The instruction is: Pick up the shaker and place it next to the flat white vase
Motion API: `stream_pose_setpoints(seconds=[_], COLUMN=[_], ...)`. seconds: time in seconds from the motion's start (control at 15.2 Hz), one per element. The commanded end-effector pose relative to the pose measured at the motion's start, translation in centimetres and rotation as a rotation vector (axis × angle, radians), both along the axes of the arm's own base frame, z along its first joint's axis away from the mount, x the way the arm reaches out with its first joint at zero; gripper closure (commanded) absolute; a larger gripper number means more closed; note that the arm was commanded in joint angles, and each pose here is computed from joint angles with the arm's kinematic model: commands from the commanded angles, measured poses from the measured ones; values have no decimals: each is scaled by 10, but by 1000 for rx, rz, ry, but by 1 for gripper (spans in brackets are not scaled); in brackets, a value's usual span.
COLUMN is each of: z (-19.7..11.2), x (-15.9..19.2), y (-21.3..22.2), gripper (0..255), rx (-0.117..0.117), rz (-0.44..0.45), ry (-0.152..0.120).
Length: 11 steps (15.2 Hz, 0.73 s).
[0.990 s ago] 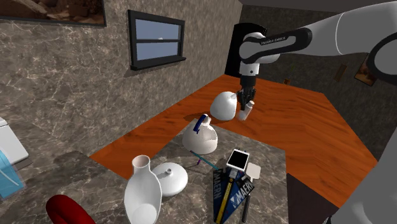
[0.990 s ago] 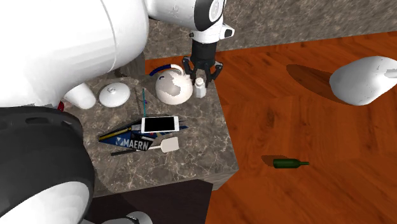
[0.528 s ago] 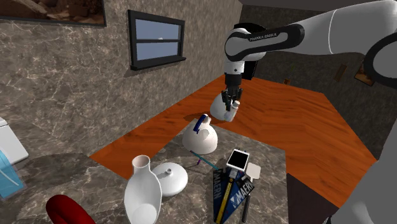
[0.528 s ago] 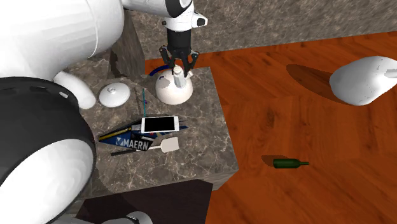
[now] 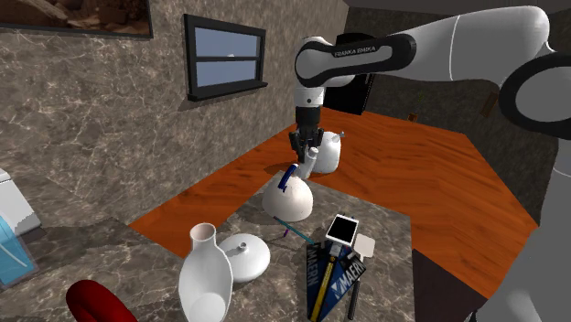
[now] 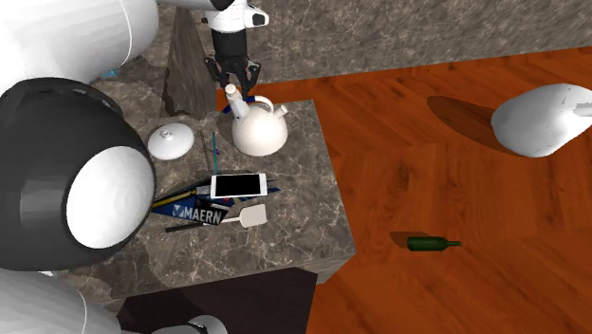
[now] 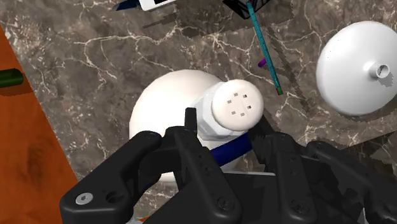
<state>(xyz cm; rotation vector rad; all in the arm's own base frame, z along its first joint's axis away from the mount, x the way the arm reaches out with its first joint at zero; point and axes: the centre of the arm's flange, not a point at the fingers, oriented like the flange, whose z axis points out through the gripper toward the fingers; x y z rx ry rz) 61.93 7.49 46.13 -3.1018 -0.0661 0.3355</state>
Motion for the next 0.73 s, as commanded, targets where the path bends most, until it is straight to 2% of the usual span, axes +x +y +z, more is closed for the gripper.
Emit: stream_pose_setpoints(seconds=[0.0, 0.59, 0.66], z=[1, 2, -4], x=[9, 43, 43], y=[27, 146, 146], gripper=[255, 255, 255], rx=[0, 0, 0], rz=[-2, -2, -2], ry=[0, 0, 0])
